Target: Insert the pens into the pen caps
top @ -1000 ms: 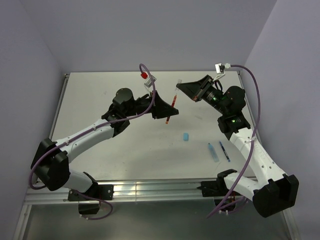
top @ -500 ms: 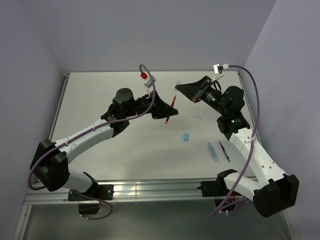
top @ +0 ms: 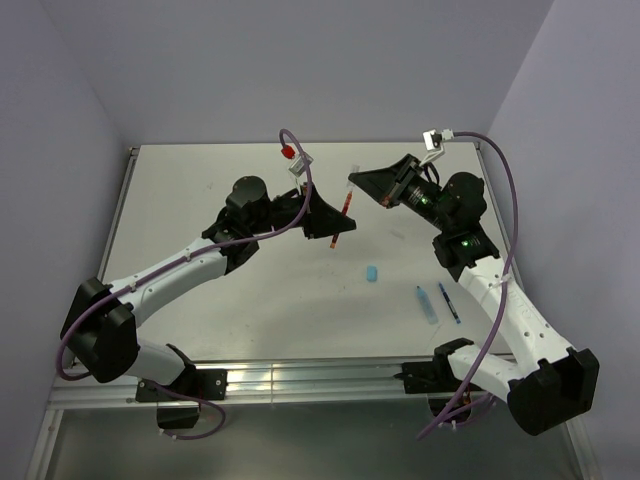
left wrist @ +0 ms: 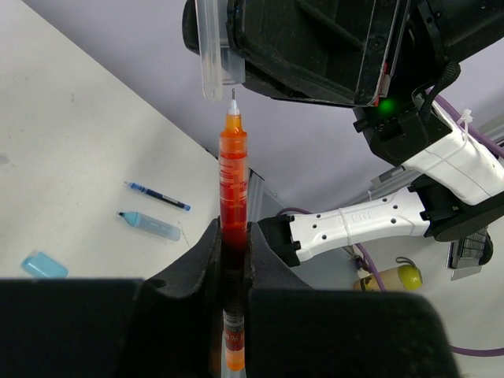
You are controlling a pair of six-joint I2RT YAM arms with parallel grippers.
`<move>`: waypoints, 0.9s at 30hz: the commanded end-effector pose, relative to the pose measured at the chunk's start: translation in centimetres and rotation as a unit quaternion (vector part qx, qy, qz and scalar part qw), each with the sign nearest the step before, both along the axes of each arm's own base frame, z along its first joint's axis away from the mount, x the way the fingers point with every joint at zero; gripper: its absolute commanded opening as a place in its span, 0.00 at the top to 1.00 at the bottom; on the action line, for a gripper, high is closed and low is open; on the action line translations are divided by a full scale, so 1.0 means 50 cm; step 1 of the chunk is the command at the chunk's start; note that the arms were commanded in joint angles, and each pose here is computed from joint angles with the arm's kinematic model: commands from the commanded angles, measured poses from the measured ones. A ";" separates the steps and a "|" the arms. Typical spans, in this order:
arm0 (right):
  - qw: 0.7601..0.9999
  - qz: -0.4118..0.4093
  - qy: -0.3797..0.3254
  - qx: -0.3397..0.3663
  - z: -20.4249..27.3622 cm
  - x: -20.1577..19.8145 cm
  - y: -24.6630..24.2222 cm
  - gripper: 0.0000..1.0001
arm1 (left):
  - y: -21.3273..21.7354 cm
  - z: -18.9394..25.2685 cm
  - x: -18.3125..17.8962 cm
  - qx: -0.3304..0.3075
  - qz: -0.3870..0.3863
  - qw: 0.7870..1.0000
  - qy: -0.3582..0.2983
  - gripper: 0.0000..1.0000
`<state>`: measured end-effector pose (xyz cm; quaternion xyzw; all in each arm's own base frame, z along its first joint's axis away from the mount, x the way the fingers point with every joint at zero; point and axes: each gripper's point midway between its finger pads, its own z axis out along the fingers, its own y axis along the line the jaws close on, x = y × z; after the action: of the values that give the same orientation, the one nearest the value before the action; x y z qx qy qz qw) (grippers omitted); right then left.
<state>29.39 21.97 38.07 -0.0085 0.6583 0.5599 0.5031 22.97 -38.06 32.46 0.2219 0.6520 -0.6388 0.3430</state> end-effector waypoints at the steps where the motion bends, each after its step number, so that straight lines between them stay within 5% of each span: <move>1: 0.999 -0.006 -0.048 0.007 0.063 -0.020 -0.006 1.00 | 0.007 0.057 -0.006 -0.026 0.003 0.999 -0.044 1.00; 27: 0.999 0.018 -0.045 -0.008 0.035 -0.037 0.038 1.00 | 0.031 0.086 0.020 -0.064 0.012 0.997 -0.036 0.99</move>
<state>28.70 23.03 37.89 -0.0183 0.6609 0.5513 0.5088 23.81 -37.24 33.38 0.2114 0.6434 -0.6489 0.3469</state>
